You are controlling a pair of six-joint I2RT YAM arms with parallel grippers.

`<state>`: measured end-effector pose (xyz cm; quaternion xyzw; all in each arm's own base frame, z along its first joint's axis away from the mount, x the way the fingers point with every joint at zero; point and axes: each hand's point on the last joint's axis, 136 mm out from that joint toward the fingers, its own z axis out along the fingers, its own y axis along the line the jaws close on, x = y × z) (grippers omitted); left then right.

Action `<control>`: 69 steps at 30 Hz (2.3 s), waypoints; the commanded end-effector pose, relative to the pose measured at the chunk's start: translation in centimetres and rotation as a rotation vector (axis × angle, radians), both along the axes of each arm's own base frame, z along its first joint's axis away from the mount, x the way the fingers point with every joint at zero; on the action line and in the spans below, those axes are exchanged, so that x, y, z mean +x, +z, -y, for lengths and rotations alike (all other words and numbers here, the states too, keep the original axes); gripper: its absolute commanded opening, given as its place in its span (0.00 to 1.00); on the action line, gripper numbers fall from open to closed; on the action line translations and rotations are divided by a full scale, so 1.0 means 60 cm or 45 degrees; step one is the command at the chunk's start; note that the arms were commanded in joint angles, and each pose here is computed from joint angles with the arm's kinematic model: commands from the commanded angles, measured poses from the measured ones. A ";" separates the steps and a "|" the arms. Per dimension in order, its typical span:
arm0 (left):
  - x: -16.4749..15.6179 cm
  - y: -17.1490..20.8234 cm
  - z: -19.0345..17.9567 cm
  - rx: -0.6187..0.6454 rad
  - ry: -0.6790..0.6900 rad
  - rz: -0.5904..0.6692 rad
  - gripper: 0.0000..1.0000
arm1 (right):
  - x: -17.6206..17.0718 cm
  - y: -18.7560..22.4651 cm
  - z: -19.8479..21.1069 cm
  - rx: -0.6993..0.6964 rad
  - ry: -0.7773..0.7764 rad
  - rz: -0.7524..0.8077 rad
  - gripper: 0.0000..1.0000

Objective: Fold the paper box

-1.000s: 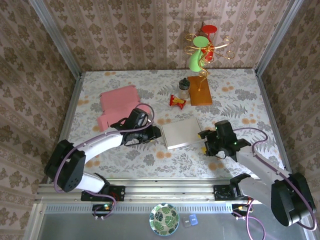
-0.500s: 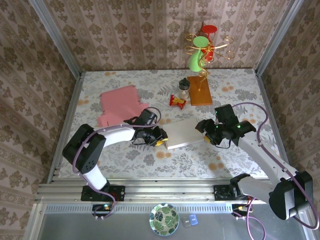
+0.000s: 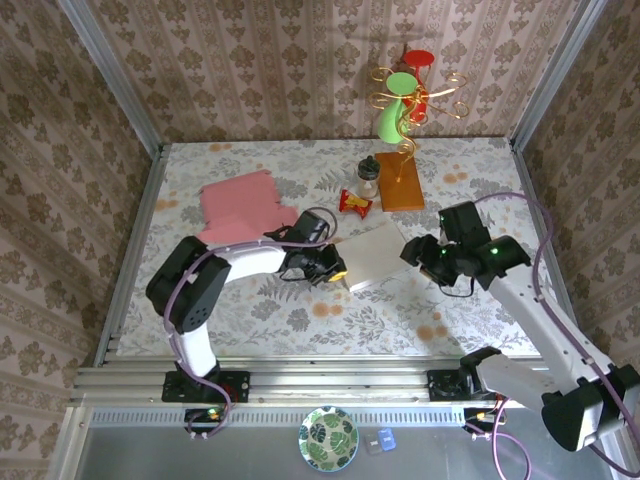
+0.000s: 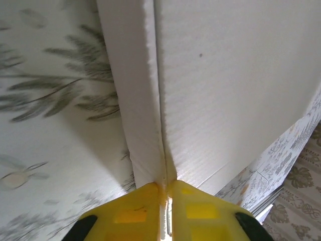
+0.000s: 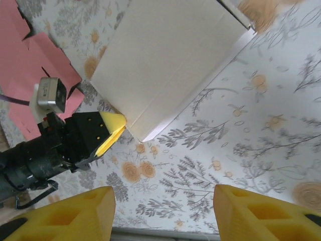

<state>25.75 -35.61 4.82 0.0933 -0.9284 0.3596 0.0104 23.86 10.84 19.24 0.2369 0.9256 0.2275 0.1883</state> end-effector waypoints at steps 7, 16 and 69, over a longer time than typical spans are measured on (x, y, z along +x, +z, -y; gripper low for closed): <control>0.023 -0.015 0.071 0.036 -0.124 0.028 0.09 | -0.040 0.032 0.062 -0.213 -0.023 0.038 0.56; 0.049 -0.014 0.160 -0.025 -0.191 0.055 0.09 | -0.069 0.041 0.074 -0.214 -0.018 0.067 0.56; 0.125 0.066 -0.462 0.397 0.530 0.211 0.24 | 0.099 -0.007 -0.199 0.291 0.021 0.114 0.56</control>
